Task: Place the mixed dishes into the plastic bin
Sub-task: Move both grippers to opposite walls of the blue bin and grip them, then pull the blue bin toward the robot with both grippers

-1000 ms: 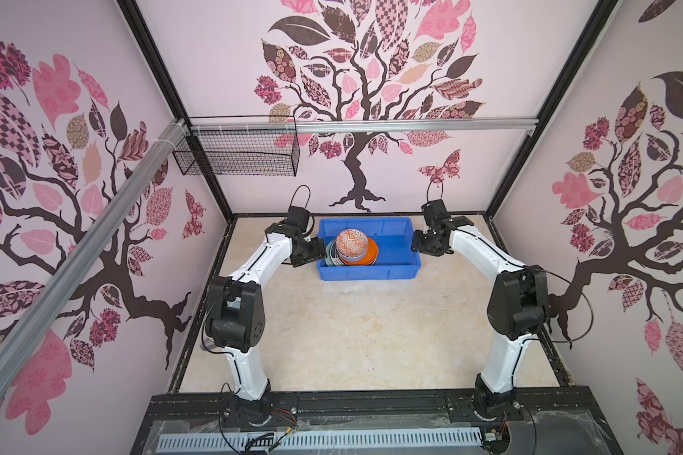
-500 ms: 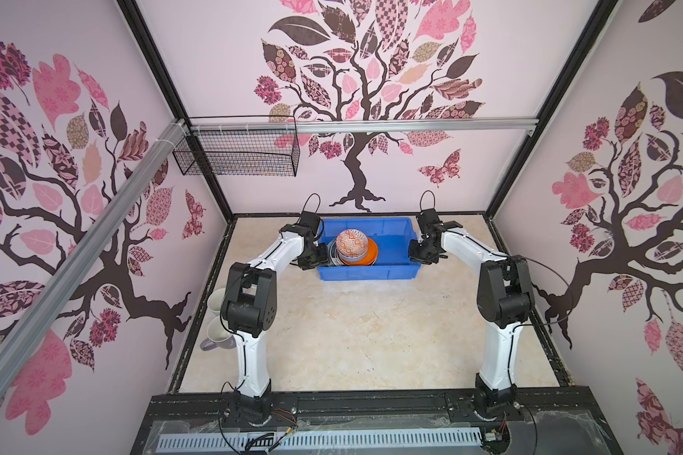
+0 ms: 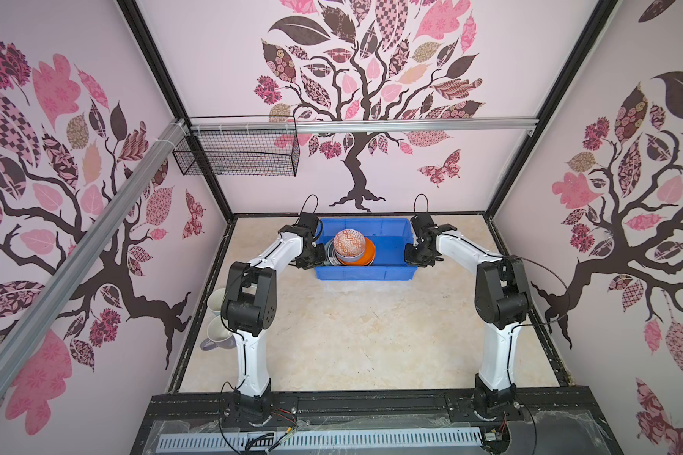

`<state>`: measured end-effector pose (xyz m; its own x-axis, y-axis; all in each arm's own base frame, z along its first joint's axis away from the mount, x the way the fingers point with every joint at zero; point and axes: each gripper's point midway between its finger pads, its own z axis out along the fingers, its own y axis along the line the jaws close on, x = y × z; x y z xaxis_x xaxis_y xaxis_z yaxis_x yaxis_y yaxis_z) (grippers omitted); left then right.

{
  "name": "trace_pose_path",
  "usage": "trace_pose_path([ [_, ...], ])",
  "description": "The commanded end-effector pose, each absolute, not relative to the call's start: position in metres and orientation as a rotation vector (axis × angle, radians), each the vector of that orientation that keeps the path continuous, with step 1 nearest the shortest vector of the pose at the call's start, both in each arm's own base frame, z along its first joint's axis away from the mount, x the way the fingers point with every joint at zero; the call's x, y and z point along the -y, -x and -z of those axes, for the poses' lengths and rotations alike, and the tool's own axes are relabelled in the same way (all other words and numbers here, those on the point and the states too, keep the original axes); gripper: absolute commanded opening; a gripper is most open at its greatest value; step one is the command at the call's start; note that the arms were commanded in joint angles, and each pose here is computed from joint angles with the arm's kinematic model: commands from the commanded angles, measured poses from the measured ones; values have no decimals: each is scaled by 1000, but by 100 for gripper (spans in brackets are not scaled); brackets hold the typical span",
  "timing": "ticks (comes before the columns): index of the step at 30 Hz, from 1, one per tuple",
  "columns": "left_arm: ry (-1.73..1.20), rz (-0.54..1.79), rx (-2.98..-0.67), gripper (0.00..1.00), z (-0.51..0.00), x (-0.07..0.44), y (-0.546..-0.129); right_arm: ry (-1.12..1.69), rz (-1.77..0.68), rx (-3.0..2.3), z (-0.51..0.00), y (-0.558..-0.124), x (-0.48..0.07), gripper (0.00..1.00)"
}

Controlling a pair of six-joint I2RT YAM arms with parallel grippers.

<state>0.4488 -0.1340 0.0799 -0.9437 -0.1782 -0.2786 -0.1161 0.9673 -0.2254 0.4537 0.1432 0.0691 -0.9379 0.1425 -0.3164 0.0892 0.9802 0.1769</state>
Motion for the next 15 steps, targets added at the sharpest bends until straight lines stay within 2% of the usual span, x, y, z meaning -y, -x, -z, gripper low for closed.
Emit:
trace_pose_path([
  [1,188,347,-2817,25,-90,143,-433,-68,-319,-2851,-62,-429,-181,23],
  [15,184,359,-2865,25,-93,134,-359,-5,-344,-2887,-65,-372,-199,22],
])
